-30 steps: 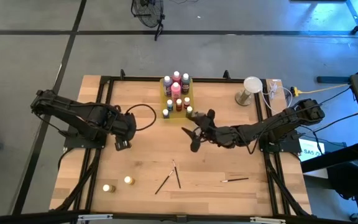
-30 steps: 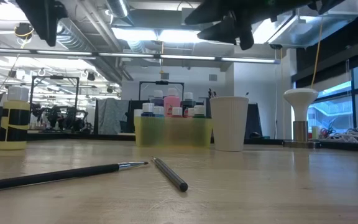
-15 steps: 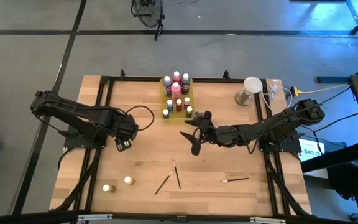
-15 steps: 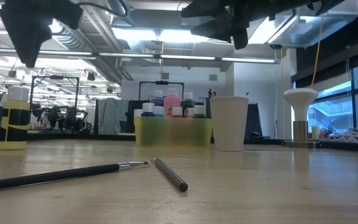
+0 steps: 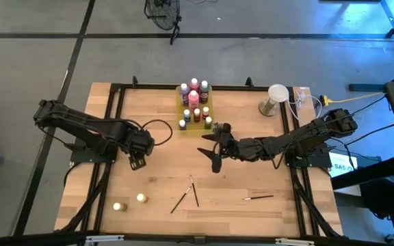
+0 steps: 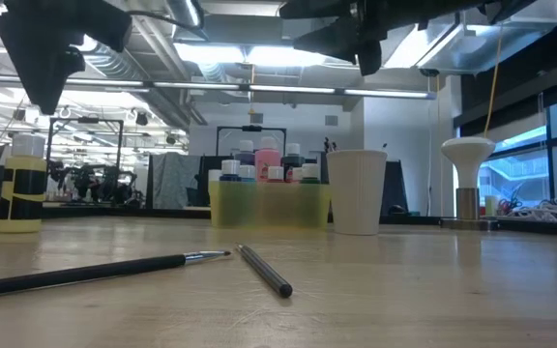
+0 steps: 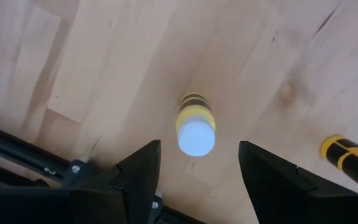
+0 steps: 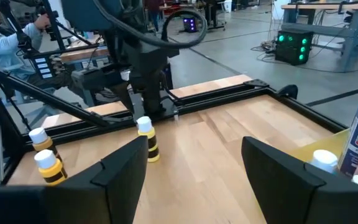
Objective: Pick & Place Paint Supplies
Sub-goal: Put the small light yellow paint bottle into the yellow bin
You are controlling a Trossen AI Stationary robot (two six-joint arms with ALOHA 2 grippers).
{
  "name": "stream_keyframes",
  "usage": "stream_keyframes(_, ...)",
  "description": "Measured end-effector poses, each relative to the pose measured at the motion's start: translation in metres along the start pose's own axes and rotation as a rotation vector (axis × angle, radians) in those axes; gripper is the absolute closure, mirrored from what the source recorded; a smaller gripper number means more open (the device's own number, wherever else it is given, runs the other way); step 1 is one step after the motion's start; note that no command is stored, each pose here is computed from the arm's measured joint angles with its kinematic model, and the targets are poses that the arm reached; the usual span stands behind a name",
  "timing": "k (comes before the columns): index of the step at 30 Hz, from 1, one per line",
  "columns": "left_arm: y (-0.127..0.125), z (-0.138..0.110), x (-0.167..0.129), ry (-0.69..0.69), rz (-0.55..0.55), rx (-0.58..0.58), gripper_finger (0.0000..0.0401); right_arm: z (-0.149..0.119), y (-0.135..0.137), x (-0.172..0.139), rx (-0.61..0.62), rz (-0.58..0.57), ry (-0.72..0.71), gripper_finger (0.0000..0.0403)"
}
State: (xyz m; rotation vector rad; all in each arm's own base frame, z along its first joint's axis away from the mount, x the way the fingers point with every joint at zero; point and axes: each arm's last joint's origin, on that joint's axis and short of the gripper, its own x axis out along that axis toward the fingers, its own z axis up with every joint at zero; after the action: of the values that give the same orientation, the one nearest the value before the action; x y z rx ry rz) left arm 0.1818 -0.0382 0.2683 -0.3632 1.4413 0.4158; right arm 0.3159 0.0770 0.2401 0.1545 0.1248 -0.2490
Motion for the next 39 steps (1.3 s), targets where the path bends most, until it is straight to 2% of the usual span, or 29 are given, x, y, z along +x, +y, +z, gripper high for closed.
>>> stream_keyframes(7,0.003,-0.006,0.023,0.089,-0.021,-0.004,0.0189,0.0,0.002,0.0,-0.001,0.054,0.012,0.0139)
stream_keyframes(11,0.005,-0.005,0.025,0.065,0.008,-0.007,0.0189,0.0,0.002,0.0,-0.001,0.058,0.013,0.0139)
stream_keyframes(19,0.0,-0.001,0.031,0.033,-0.065,0.019,0.0189,0.0,0.002,0.0,-0.001,0.057,0.013,0.0139)
stream_keyframes(34,0.005,-0.01,0.051,0.08,-0.014,0.007,0.0189,-0.001,0.002,0.0,-0.002,0.057,0.015,0.0139)
stream_keyframes(39,0.006,-0.009,0.053,0.05,0.007,0.009,0.0189,-0.001,0.002,0.0,-0.003,0.057,0.016,0.0139)
